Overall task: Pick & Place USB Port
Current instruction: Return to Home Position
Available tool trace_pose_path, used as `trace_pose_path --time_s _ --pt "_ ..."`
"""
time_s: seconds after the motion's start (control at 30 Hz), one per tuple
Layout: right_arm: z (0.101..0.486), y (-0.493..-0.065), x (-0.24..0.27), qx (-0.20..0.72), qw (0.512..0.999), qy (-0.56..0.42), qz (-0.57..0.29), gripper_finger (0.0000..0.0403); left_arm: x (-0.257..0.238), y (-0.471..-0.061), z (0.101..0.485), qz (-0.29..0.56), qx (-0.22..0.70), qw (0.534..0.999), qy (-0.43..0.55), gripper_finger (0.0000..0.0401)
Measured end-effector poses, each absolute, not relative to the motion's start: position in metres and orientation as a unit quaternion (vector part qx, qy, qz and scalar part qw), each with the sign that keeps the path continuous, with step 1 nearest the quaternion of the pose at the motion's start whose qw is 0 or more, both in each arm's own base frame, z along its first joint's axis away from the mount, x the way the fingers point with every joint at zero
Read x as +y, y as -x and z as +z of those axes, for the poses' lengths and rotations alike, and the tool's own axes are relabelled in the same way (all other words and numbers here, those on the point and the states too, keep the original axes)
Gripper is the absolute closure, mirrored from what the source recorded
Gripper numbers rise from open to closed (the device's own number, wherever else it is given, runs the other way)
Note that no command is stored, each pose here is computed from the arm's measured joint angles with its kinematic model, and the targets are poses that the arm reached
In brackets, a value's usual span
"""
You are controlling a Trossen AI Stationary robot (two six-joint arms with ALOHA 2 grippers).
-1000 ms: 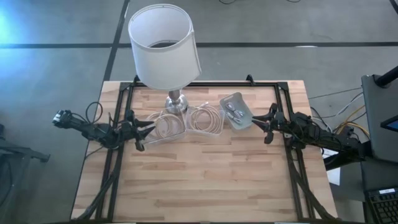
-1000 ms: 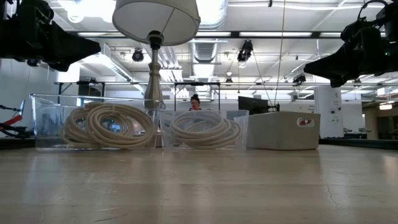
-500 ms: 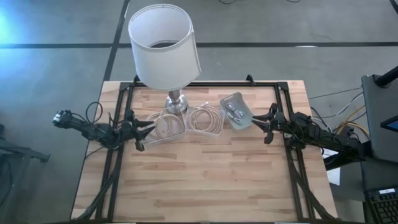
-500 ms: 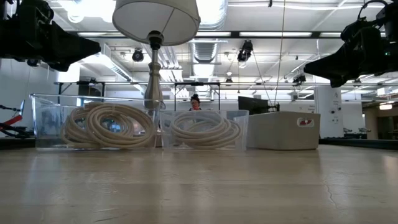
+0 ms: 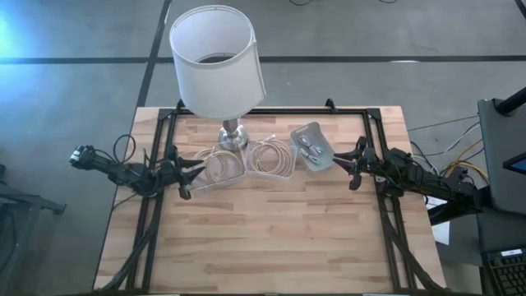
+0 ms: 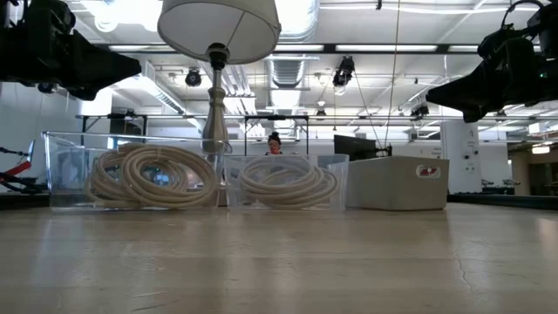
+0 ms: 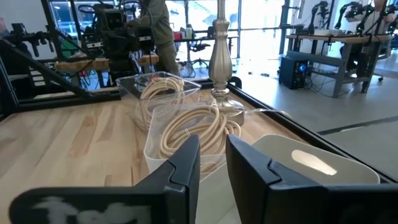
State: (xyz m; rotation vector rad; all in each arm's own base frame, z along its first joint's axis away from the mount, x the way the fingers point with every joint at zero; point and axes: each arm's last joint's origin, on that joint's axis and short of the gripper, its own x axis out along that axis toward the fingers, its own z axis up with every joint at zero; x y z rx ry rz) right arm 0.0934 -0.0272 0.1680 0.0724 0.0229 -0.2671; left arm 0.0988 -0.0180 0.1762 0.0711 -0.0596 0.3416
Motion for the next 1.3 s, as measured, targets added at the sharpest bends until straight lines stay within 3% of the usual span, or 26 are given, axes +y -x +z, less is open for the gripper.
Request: trace_pose_path --time_s 0.73,1.3 --pt "0.1681 -0.0934 -0.0272 0.011 0.99 -0.037 -0.133 0.0312 -0.0183 -0.0988 0.1761 0.167 -0.03 0.985 -0.036 0.0295" --pt "0.1681 -0.0934 -0.0272 0.011 0.99 -0.036 -0.133 0.0333 -0.0182 -0.0988 0.1762 0.167 -0.03 0.985 -0.035 0.0295"
